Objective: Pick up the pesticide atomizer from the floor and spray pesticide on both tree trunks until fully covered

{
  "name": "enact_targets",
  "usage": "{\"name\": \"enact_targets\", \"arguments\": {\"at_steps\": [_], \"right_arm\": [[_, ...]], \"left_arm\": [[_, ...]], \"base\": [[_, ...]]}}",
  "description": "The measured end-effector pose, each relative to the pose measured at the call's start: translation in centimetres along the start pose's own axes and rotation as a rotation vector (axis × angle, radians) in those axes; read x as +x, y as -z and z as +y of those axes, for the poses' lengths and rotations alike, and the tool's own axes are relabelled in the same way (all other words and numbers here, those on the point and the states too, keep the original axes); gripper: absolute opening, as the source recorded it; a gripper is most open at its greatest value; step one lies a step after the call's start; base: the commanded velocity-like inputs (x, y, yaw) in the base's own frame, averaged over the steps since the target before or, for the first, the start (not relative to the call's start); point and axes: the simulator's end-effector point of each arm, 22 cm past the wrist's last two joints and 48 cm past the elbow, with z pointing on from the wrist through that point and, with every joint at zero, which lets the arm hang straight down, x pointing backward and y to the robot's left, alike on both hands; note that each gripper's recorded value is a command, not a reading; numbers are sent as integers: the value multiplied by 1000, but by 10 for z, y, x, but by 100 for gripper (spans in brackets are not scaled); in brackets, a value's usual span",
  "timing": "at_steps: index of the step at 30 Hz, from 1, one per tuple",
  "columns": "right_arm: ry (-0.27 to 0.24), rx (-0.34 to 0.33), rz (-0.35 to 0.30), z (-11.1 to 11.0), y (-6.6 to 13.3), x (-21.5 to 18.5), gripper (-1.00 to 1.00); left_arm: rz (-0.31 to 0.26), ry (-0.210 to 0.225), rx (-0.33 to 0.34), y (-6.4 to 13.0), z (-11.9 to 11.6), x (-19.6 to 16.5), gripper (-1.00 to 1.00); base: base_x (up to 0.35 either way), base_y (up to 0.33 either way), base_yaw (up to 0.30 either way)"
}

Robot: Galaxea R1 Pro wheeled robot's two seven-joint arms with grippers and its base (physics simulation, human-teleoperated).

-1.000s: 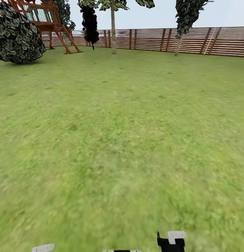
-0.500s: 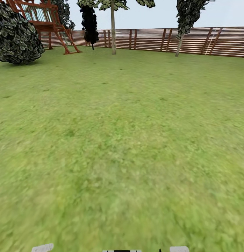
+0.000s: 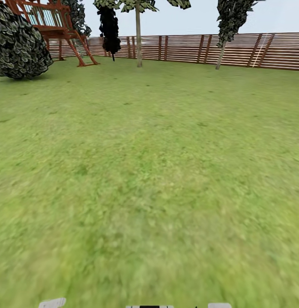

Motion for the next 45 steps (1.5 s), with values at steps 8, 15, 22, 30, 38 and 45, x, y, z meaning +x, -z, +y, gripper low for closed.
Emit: {"name": "enact_targets", "arguments": {"at_steps": [8, 15, 22, 30, 38, 45], "right_arm": [[0, 0, 0, 0, 0, 0, 100], [0, 1, 0, 0, 0, 0, 100], [0, 0, 0, 0, 0, 0, 100], [0, 0, 0, 0, 0, 0, 100], [0, 1, 0, 0, 0, 0, 100], [0, 1, 0, 0, 0, 0, 100]], "left_arm": [[1, 0, 1, 0, -1, 0, -100], [1, 0, 1, 0, -1, 0, -100], [1, -1, 2, 0, -1, 0, -100], [1, 0, 3, 0, -2, 1, -100], [1, 0, 3, 0, -2, 1, -100], [0, 0, 3, 0, -2, 0, -100]], "base": [[341, 0, 0], [341, 0, 0], [341, 0, 0], [341, 0, 0], [341, 0, 0], [340, 0, 0]]}}
